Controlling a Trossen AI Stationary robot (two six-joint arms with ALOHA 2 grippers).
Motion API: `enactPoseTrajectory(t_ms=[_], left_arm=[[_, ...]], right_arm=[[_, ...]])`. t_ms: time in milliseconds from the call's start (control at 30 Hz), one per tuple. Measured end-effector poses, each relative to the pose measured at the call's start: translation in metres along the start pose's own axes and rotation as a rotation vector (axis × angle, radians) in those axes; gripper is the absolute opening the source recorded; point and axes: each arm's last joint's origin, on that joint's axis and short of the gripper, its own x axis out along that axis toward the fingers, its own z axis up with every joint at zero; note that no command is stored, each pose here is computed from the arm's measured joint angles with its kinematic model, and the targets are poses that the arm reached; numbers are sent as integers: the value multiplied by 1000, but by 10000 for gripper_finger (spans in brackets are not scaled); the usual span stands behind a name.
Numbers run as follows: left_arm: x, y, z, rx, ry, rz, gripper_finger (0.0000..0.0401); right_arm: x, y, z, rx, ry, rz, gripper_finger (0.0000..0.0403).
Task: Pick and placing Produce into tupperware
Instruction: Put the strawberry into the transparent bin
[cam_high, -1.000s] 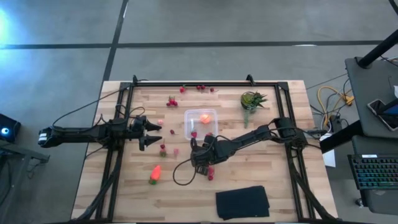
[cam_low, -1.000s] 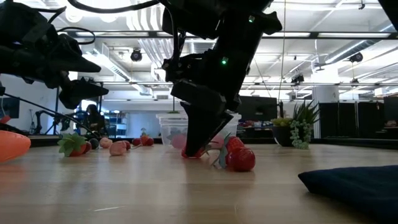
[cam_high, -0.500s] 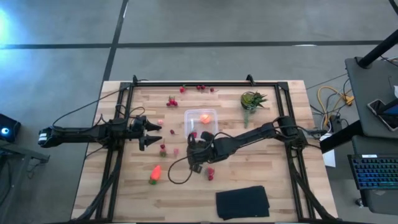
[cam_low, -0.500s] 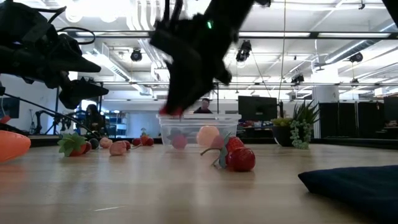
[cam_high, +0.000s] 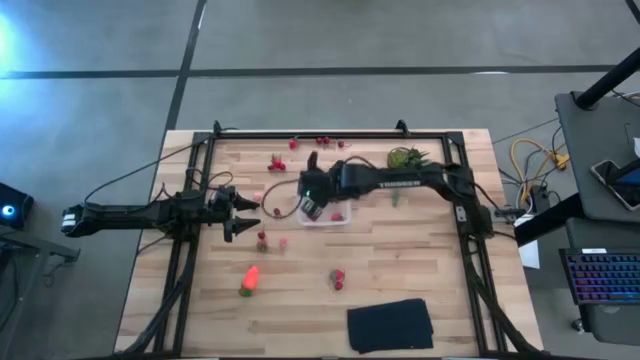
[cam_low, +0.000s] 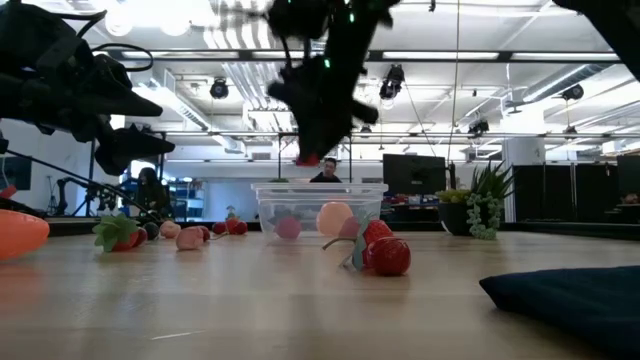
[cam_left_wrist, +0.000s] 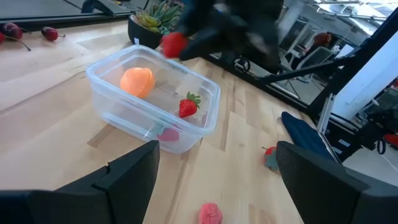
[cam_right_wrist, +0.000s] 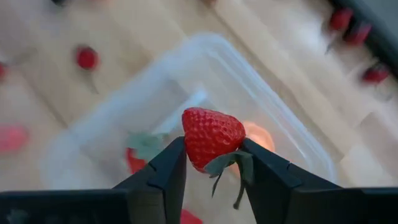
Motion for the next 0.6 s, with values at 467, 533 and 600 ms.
enactPoseTrajectory(t_ms=[467,533,600], left_arm=[[0,0,0,0,0,0,306],[0,0,0,0,0,0,306],[0,0,0,0,0,0,306]], right_arm=[[0,23,-25,-83,113,117,287],[-10,37,-35,-152,120,149,300],[-20,50,-48,-191,148,158,305]])
